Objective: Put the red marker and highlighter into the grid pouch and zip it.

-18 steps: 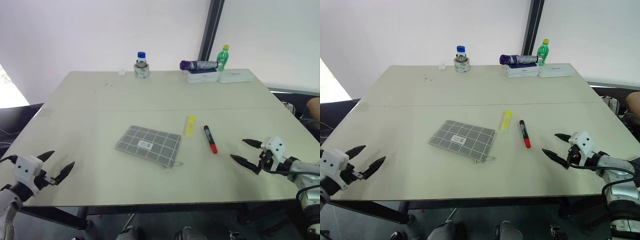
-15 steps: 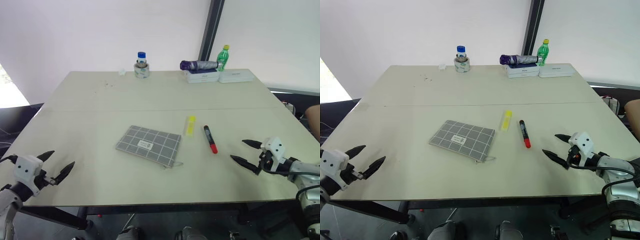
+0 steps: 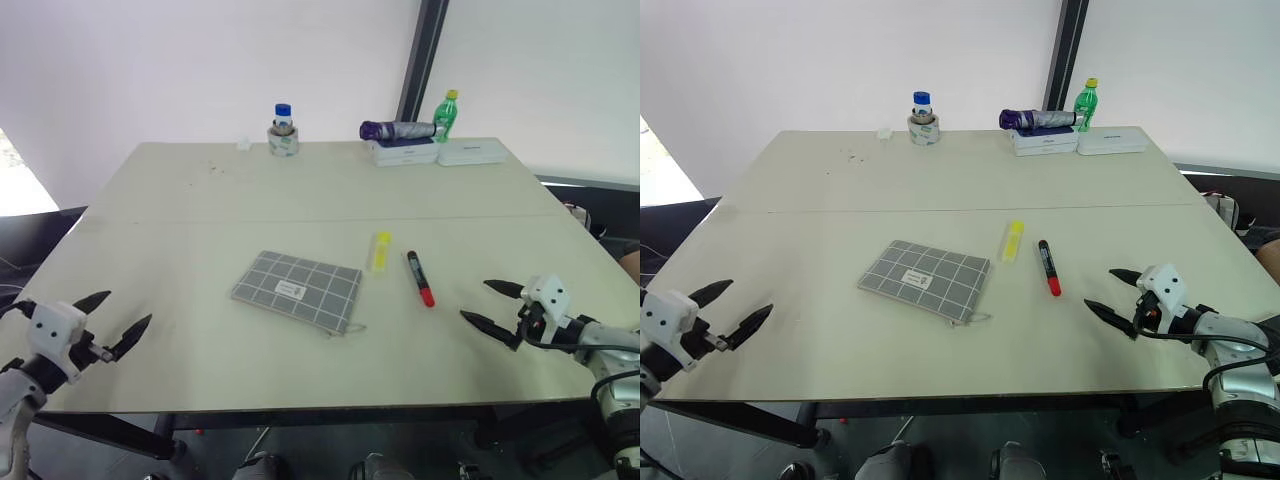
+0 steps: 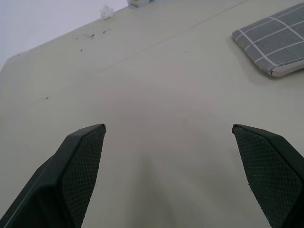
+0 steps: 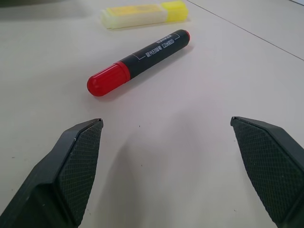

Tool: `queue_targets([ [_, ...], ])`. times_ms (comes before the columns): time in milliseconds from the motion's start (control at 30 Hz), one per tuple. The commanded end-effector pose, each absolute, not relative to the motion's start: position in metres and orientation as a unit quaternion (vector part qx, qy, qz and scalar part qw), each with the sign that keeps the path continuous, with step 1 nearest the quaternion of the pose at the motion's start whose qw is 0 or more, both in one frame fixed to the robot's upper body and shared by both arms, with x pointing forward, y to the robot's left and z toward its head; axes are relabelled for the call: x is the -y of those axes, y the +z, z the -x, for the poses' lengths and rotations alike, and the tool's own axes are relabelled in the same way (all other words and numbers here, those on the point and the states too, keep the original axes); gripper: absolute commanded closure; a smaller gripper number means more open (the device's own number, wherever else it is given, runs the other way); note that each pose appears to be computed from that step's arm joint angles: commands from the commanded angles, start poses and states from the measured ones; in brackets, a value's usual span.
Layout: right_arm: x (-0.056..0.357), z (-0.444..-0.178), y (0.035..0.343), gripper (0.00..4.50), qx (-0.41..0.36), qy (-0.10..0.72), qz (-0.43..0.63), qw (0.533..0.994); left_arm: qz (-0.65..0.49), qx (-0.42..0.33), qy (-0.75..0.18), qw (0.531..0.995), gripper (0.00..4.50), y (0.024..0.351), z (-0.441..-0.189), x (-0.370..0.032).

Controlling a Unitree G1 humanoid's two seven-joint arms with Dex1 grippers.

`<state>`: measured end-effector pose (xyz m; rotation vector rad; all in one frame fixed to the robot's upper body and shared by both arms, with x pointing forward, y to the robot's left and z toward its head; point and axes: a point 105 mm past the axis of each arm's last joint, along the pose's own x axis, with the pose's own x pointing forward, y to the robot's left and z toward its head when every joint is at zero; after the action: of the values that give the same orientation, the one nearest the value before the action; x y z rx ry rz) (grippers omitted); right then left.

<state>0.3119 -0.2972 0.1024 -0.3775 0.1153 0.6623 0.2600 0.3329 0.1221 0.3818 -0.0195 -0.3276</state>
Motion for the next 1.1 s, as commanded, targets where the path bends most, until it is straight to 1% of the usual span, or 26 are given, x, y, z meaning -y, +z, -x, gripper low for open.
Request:
queue_targets([
  [33, 0.290, -0.318, 0.117, 0.03, -0.025, 0.325, 0.188, 0.926, -0.219, 0.036, -0.167, 0.961, 0.00, 0.137, -0.265, -0.328],
  [667, 0.268, -0.320, 0.123, 0.03, -0.009, 0.346, 0.167, 0.923, -0.237, 0.043, -0.169, 0.956, 0.00, 0.136, -0.276, -0.323],
  [767, 0.248, -0.325, 0.137, 0.83, 0.019, 0.359, 0.160, 0.919, -0.249, 0.041, -0.171, 0.953, 0.00, 0.134, -0.278, -0.323],
  [800, 0.239, -0.326, 0.142, 1.45, 0.029, 0.366, 0.157, 0.917, -0.254, 0.039, -0.169, 0.951, 0.00, 0.134, -0.279, -0.324],
  [833, 0.232, -0.327, 0.145, 1.86, 0.035, 0.372, 0.155, 0.915, -0.259, 0.037, -0.168, 0.950, 0.00, 0.133, -0.281, -0.325],
  [900, 0.213, -0.331, 0.154, 2.87, 0.056, 0.382, 0.149, 0.910, -0.268, 0.038, -0.163, 0.949, 0.00, 0.133, -0.285, -0.327],
  [967, 0.189, -0.336, 0.163, 4.01, 0.080, 0.392, 0.143, 0.905, -0.274, 0.039, -0.170, 0.946, 0.00, 0.132, -0.288, -0.324],
  [1000, 0.179, -0.338, 0.165, 4.48, 0.087, 0.398, 0.142, 0.902, -0.281, 0.039, -0.175, 0.943, 0.00, 0.131, -0.289, -0.323],
  [1100, 0.148, -0.344, 0.165, 4.48, 0.100, 0.414, 0.140, 0.894, -0.303, 0.038, -0.187, 0.934, 0.00, 0.130, -0.293, -0.319],
])
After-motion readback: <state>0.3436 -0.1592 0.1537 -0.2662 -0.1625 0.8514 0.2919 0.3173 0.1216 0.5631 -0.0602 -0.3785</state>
